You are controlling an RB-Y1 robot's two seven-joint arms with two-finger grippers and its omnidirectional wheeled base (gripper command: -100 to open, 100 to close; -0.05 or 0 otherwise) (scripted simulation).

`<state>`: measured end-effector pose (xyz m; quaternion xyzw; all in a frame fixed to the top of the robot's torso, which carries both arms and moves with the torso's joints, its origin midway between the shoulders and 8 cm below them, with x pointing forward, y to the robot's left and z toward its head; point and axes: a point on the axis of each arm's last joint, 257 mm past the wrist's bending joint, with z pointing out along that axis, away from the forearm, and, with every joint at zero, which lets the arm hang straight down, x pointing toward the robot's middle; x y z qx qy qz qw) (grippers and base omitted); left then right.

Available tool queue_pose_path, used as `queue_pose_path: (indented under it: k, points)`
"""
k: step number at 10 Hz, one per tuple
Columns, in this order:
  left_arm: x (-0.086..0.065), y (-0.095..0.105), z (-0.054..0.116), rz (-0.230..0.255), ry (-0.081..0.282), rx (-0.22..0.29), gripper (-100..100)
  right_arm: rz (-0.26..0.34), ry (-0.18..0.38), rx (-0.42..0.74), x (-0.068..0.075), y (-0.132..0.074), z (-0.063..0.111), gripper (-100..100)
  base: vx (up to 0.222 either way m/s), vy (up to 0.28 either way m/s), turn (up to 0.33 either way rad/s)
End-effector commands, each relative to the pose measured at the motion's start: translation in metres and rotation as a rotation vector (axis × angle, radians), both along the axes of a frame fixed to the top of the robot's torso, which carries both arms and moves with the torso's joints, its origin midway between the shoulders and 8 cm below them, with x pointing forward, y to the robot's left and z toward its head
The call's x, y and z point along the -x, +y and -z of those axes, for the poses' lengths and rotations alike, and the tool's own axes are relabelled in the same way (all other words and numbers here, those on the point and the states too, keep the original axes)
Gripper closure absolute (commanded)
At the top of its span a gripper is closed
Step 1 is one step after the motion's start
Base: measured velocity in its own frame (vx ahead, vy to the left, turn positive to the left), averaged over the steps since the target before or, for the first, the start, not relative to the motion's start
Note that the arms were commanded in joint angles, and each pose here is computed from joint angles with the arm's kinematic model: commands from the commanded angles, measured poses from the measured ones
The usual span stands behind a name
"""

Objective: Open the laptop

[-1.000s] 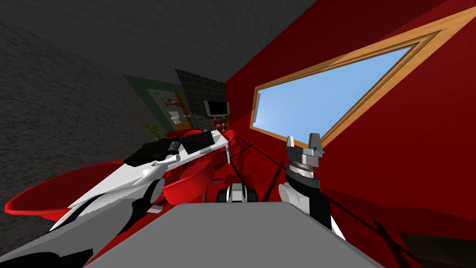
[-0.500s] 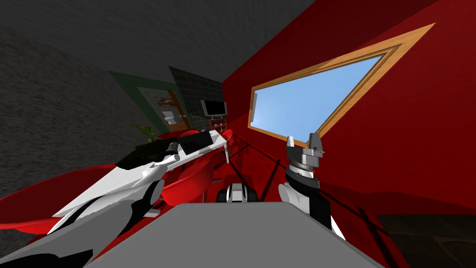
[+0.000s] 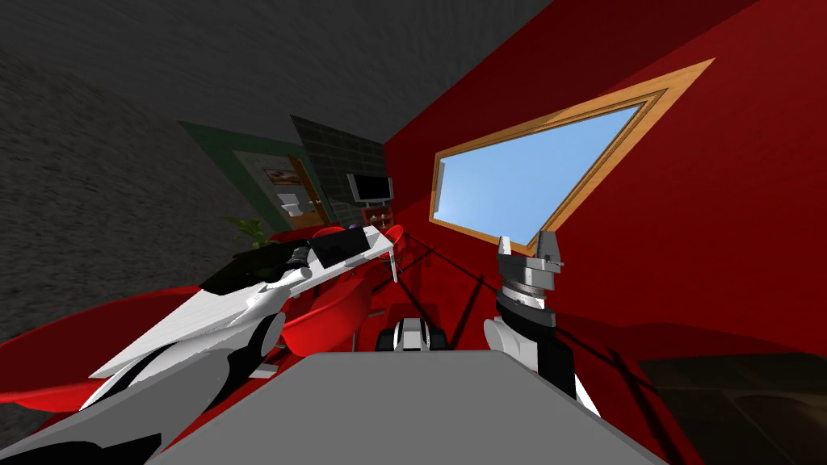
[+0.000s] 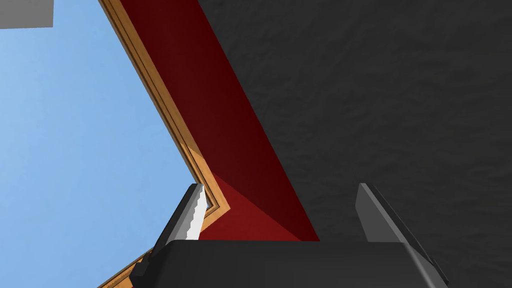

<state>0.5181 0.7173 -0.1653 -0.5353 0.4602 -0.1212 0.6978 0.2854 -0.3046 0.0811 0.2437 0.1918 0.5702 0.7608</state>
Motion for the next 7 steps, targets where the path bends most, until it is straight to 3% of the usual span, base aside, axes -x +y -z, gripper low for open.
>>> queue_pose_path:
  k: [1,7]
  points:
    - [0.006,0.012,0.005,-0.015,0.032,0.031,-100,0.0,0.0,0.0,0.0,0.0,0.0,0,-0.03,-0.077,-0.157]
    - [0.023,0.041,0.013,-0.051,0.096,0.098,-100,0.0,0.0,0.0,0.0,0.0,0.0,0,-0.012,-0.069,-0.108]
